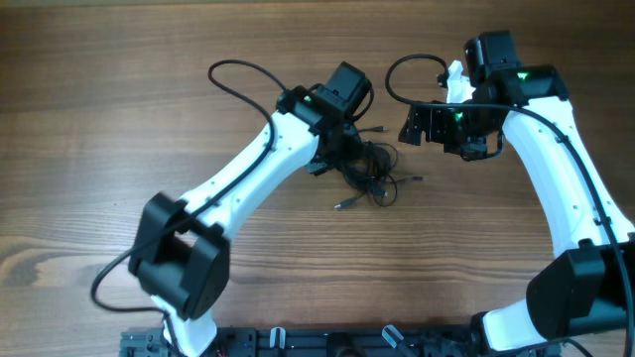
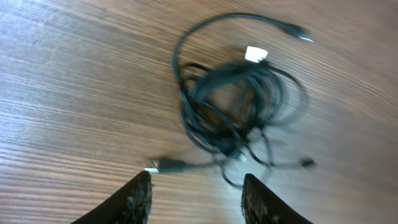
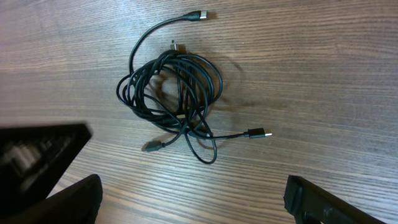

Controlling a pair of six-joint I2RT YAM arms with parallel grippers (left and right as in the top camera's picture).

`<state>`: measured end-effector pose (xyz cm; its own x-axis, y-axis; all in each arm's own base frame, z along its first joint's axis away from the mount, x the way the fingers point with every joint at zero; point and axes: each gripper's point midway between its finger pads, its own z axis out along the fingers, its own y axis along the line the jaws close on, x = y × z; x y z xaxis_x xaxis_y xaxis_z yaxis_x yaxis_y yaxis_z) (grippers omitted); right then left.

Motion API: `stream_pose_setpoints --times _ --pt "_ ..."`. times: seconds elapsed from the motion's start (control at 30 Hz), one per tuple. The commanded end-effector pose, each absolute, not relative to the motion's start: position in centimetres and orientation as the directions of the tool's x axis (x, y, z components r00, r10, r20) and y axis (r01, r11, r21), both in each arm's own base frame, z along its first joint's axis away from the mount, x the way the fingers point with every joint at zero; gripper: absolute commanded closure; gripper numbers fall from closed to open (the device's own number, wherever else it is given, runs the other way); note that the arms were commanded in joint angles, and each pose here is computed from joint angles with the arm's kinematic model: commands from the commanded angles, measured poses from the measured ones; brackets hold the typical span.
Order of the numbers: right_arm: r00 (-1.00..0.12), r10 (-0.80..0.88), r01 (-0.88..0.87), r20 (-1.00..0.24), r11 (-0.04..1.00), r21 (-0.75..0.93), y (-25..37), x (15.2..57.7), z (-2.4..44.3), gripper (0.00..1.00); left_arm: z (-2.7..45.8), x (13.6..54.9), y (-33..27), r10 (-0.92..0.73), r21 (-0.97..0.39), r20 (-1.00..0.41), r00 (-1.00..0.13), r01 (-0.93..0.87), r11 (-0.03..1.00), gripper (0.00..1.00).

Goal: Untangle cables

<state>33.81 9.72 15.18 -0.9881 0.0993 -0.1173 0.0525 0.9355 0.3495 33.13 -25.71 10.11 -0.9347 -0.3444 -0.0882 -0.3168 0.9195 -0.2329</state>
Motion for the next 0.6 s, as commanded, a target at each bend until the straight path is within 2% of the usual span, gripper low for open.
stream_pose_setpoints --times 0.0,0.1,0.2,0.37,0.57 --pt "-0.990 0.105 0.064 -0.096 0.930 0.361 9.9 33.5 14.8 0.02 8.4 34.8 -24.0 -0.421 -0.191 -0.104 -0.901 -0.397 0.898 0.53" --pt "-0.988 0.126 0.084 -0.092 0.927 0.365 9.9 33.6 14.8 0.01 7.8 35.9 -23.7 -0.441 -0.204 -0.111 -0.891 -0.414 0.887 0.51" --pt "-0.986 0.144 0.103 -0.083 0.922 0.374 10.0 33.6 14.9 0.00 7.5 36.7 -23.9 -0.498 -0.230 -0.108 -0.860 -0.466 0.854 0.42" --pt "-0.985 0.150 0.105 -0.089 0.916 0.386 10.2 33.9 15.0 0.00 6.7 36.8 -26.0 -0.514 -0.285 -0.058 -0.856 -0.480 0.830 0.42" --pt "-0.984 0.150 0.101 -0.098 0.916 0.389 10.3 34.1 15.0 0.00 3.9 35.7 -27.7 -0.475 -0.246 -0.037 -0.879 -0.453 0.857 0.47"
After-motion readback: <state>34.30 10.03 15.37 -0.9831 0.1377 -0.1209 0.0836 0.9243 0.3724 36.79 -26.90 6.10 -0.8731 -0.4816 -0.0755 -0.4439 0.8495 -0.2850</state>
